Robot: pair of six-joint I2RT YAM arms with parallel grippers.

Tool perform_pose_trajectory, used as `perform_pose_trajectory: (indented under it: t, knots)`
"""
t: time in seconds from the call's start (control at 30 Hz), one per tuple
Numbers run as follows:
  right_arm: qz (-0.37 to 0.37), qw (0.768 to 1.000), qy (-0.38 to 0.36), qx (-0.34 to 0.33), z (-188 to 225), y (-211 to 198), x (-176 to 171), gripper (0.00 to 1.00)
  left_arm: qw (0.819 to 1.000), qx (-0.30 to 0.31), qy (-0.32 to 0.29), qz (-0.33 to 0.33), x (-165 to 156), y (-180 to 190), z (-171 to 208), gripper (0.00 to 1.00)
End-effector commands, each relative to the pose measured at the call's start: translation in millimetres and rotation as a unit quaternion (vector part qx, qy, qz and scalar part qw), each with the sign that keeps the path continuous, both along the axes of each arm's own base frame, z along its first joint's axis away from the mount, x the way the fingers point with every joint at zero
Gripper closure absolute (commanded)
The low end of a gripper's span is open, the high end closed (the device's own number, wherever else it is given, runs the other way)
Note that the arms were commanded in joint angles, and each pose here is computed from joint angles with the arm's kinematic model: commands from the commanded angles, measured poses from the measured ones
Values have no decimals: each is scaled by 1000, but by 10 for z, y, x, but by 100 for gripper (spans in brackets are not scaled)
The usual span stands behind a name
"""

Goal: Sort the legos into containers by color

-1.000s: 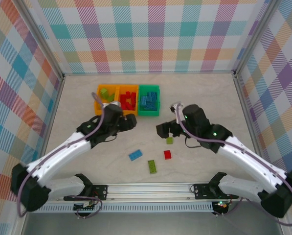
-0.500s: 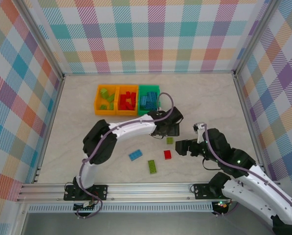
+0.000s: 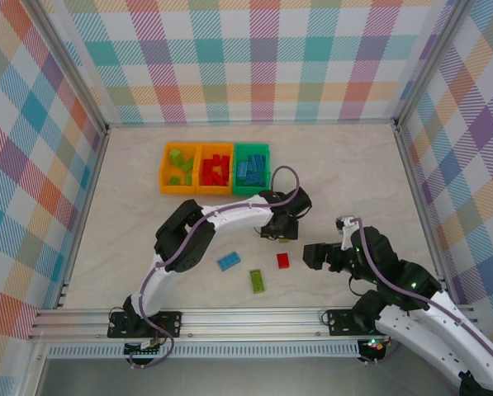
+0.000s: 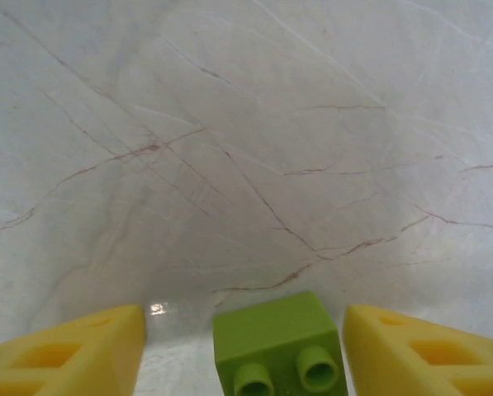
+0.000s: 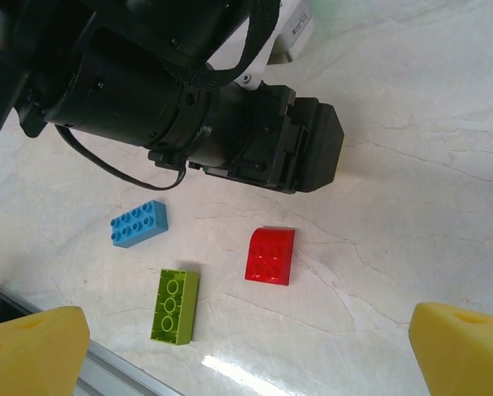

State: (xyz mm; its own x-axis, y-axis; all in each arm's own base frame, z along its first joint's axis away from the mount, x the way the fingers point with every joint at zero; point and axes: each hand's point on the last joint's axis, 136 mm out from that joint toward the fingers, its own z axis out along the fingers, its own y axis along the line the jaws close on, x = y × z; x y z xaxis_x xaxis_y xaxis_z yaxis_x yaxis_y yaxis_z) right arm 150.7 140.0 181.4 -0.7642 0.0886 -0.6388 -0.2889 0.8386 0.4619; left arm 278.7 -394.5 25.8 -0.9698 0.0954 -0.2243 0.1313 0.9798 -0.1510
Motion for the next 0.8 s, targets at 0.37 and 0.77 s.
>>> perform_pose_trajectory:
  t: [0.37,0.77]
  knots:
    - [59,996,60,-23,-83,235,-47,0,1000,-20,9,-21,-235,96,229,72]
    - [115,993,22,19,196,745,260,0,983,-27,-162,79,702,1195,1437,75]
